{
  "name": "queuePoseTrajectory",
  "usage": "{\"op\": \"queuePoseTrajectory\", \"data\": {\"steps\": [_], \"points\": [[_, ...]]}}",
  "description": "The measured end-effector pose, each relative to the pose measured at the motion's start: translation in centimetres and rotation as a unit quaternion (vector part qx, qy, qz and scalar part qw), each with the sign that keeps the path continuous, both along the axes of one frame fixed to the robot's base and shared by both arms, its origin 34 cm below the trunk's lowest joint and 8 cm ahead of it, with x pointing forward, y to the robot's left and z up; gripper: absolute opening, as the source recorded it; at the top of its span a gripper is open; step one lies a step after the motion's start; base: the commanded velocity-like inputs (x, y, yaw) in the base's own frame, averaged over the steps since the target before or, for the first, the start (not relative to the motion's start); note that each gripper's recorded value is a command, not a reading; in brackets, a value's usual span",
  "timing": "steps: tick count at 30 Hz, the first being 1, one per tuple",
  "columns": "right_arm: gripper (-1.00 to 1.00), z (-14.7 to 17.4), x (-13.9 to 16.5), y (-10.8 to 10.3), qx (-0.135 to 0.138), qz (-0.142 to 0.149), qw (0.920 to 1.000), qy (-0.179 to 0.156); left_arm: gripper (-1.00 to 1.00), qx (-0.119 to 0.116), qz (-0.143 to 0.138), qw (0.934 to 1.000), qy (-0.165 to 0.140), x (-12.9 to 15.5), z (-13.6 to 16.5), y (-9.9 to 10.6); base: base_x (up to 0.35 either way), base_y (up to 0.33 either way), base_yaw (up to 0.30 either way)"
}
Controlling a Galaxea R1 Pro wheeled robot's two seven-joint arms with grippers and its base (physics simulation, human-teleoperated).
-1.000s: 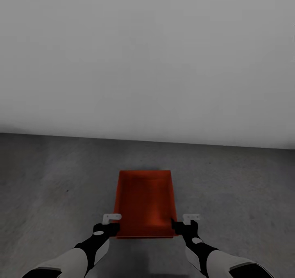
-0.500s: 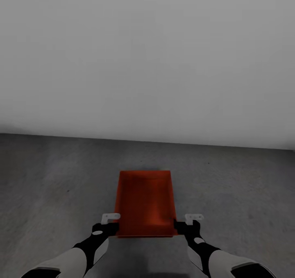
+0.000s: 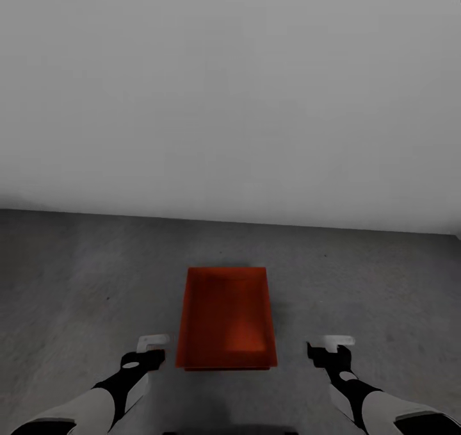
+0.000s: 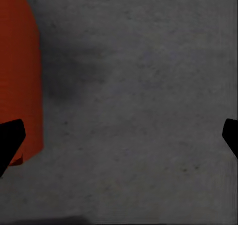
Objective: Move the two storage containers from the living room to the garage. In the garage, place one container on the floor and stack the other container on top of it (either order is fine).
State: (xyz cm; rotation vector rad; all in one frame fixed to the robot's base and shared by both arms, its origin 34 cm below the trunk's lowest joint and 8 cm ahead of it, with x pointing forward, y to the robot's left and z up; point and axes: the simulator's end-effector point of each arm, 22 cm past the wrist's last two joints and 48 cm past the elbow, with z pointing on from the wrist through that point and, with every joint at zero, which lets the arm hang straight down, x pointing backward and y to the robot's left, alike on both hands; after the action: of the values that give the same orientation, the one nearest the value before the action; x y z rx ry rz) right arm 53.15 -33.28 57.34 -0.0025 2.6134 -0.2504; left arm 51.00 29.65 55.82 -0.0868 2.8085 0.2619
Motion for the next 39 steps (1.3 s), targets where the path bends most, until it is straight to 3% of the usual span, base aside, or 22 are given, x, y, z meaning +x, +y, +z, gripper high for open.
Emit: {"op": "queuePoseTrajectory", "data": {"steps": [3, 7, 9, 13, 15, 16, 19, 22, 25, 28, 31, 35, 39], "points": [[1.0, 0.2, -0.3, -0.6, -0.004, 0.0, 1.0, 0.005, 1.0, 0.015, 0.009, 0.9998, 0.006, -0.7, 0.3, 2.6, 0.0, 0.0, 0.0], [1.0, 0.1, -1.9, -1.6, -0.01, -0.004, 0.9994, 0.033, 1.0, 0.042, 0.032, 0.9979, 0.036, -4.1, 0.5, 7.9, 0.0, 0.0, 0.0], [1.0, -0.1, -3.1, -2.0, -0.012, -0.004, 0.9989, 0.045, 1.0, 0.048, 0.038, 0.9973, 0.04, -4.7, 0.8, 9.1, 0.0, 0.0, 0.0], [1.0, -1.2, -12.3, -2.9, -0.016, -0.005, 0.9936, 0.111, 1.0, 0.057, 0.05, 0.996, 0.047, -5.8, 1.3, 10.9, 0.0, 0.0, 0.0], [1.0, -1.3, -15.8, -3.0, -0.016, -0.004, 0.9908, 0.134, 1.0, 0.057, 0.051, 0.9957, 0.051, -6.5, 1.4, 11.0, 0.0, 0.0, 0.0], [1.0, -1.4, -18.6, -2.9, -0.015, -0.004, 0.9882, 0.153, 1.0, 0.057, 0.052, 0.9952, 0.06, -7.7, 1.3, 11.0, 0.0, 0.0, 0.0], [1.0, -1.2, -23.0, -2.8, -0.013, -0.003, 0.9831, 0.183, 1.0, 0.057, 0.051, 0.9936, 0.083, -11.4, 1.0, 10.9, 0.0, 0.0, 0.0], [1.0, -1.1, -25.7, -2.6, -0.012, -0.003, 0.9783, 0.207, 1.0, 0.058, 0.05, 0.9913, 0.107, -15.1, 0.9, 10.8, 0.0, 0.0, 0.0], [1.0, -1.2, -28.3, -2.2, -0.009, -0.004, 0.9709, 0.239, 1.0, 0.058, 0.049, 0.9887, 0.129, -18.5, 0.8, 10.8, 0.0, 0.0, 0.0], [1.0, -0.7, -33.5, -1.6, -0.004, -0.006, 0.9577, 0.288, 1.0, 0.058, 0.047, 0.9854, 0.153, -22.4, 0.8, 10.6, 0.0, 0.0, 0.0], [1.0, 0.0, -37.4, -0.9, 0.0, -0.005, 0.9492, 0.314, 1.0, 0.054, 0.045, 0.9834, 0.167, -24.7, 0.8, 9.9, 0.0, 0.0, 0.0], [1.0, 0.7, -40.7, -0.1, 0.007, -0.004, 0.944, 0.33, 1.0, 0.046, 0.045, 0.9819, 0.178, -26.4, 0.7, 8.7, 0.0, 0.0, 0.0], [1.0, 0.9, -41.9, 0.9, 0.013, -0.003, 0.943, 0.333, 1.0, 0.039, 0.044, 0.98, 0.19, -28.2, 0.8, 7.6, 0.0, 0.0, 0.0]]}}
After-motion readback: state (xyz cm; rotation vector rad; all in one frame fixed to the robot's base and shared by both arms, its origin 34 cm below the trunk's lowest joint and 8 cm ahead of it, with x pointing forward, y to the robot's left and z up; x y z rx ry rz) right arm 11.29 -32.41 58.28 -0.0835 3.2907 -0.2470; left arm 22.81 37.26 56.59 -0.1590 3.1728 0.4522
